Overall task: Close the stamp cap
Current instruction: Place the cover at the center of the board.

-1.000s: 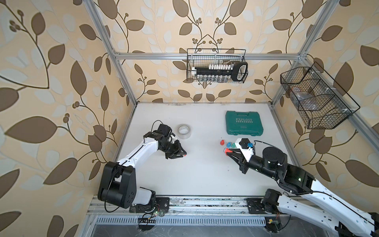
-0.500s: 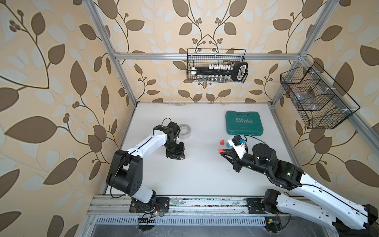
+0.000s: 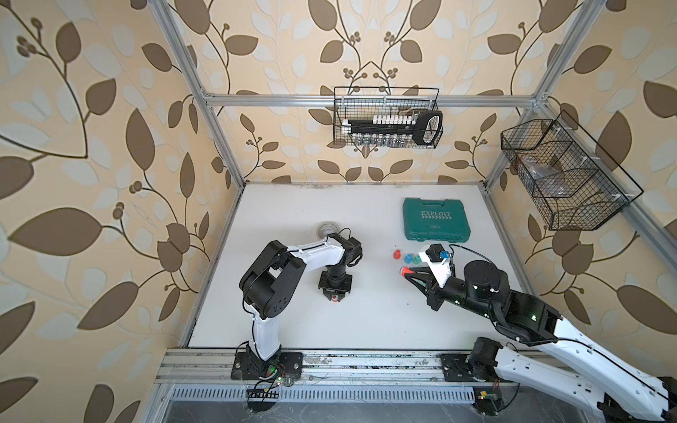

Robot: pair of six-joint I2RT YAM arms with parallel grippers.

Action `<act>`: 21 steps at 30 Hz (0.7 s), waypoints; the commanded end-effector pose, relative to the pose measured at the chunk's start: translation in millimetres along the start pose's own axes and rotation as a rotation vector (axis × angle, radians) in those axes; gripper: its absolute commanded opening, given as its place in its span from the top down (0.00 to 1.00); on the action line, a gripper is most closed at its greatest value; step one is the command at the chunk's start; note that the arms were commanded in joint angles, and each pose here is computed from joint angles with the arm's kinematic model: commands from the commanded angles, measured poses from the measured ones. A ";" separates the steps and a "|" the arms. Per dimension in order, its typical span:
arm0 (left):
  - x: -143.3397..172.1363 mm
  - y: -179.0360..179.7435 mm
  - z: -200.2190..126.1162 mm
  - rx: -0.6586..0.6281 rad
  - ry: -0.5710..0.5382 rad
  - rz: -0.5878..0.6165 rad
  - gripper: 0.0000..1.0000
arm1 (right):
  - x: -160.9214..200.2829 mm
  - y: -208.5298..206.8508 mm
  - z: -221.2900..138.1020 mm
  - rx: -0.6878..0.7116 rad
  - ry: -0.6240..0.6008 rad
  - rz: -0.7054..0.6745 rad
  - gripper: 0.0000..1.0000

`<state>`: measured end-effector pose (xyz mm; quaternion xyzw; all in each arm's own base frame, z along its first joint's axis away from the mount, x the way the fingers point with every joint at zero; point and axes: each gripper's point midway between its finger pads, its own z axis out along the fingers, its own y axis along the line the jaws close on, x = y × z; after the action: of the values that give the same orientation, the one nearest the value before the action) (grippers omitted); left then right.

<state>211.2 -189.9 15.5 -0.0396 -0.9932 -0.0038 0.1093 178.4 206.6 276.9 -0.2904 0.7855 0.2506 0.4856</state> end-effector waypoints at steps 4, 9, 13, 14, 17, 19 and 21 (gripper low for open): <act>-9.9 4.3 -11.3 0.006 -0.114 -0.019 0.59 | -11.2 -1.9 -11.7 0.014 -0.018 -0.005 1.00; -12.0 4.1 -26.6 0.055 -0.216 -0.023 0.58 | -13.2 0.2 -11.4 0.005 -0.013 0.000 1.00; -10.7 2.5 -28.8 0.102 -0.271 -0.032 0.60 | -12.7 1.3 -10.1 -0.001 -0.006 0.012 1.00; -9.9 1.0 -27.8 0.120 -0.281 -0.033 0.60 | -12.4 1.7 -9.9 -0.003 -0.004 0.015 1.00; -4.6 2.1 -22.7 0.126 -0.289 -0.043 0.61 | -13.0 2.3 -9.2 -0.006 -0.003 0.023 1.00; -2.1 6.2 -18.3 0.111 -0.290 -0.056 0.60 | -11.8 3.0 -8.6 -0.010 0.000 0.027 1.00; 0.7 7.9 -13.1 0.114 -0.293 -0.061 0.60 | -12.0 3.2 -8.5 -0.011 0.000 0.031 1.00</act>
<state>212.3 -182.5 25.9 -0.0153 -0.9985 0.0514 -0.0114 177.6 206.0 281.5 -0.2873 0.7908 0.2510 0.4787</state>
